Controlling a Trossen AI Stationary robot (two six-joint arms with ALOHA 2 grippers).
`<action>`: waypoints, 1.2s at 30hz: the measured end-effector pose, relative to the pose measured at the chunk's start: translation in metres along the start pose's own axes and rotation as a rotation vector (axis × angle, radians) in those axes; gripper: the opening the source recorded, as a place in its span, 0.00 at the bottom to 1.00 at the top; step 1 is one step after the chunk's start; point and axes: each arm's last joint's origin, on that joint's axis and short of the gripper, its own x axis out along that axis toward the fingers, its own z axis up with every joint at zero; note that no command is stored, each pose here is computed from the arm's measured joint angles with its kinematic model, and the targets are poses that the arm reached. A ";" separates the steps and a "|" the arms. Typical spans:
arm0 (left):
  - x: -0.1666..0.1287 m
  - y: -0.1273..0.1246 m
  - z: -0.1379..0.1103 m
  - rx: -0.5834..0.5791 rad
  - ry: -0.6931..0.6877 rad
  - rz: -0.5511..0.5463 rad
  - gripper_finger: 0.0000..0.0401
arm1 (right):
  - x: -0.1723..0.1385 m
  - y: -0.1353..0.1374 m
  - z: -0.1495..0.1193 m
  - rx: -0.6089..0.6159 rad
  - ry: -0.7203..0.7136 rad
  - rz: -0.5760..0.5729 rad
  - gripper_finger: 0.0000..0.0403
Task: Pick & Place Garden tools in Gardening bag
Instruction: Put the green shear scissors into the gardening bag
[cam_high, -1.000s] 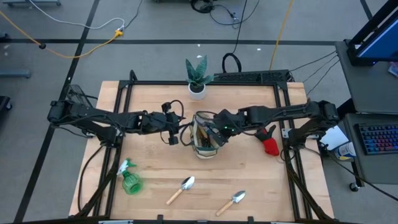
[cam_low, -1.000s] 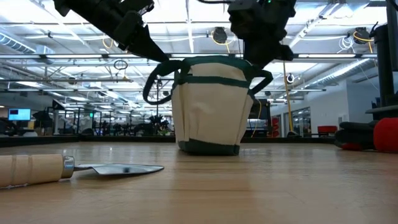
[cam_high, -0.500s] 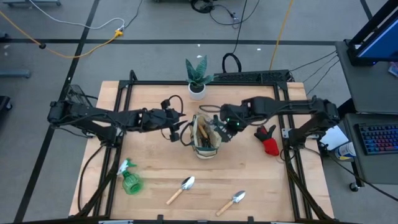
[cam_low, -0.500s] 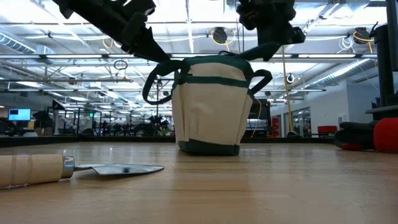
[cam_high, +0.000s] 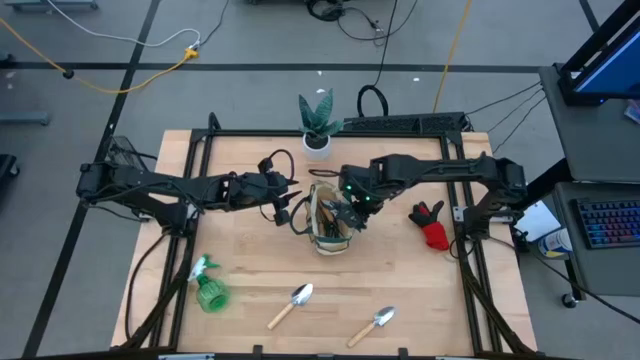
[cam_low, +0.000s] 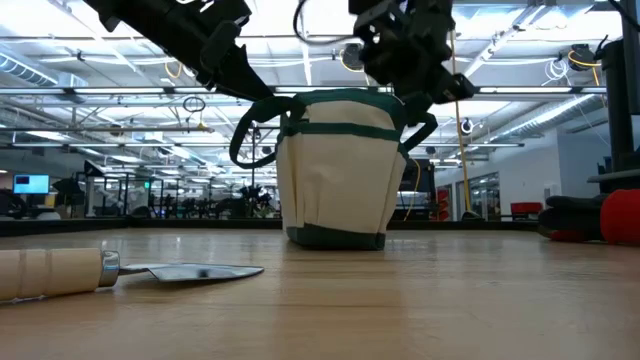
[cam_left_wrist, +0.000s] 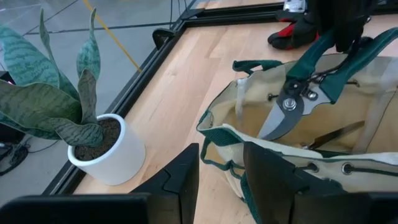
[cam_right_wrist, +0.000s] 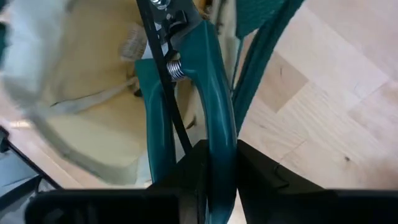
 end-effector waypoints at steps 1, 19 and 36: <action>0.000 0.000 0.000 0.001 0.005 0.000 0.33 | 0.002 -0.002 0.003 0.012 0.013 0.001 0.14; 0.000 0.000 -0.002 0.039 0.018 -0.002 0.33 | 0.013 -0.011 0.042 0.056 0.008 0.182 0.15; 0.000 0.000 -0.002 0.045 0.024 -0.004 0.33 | 0.012 -0.007 0.047 -0.053 -0.073 0.209 0.34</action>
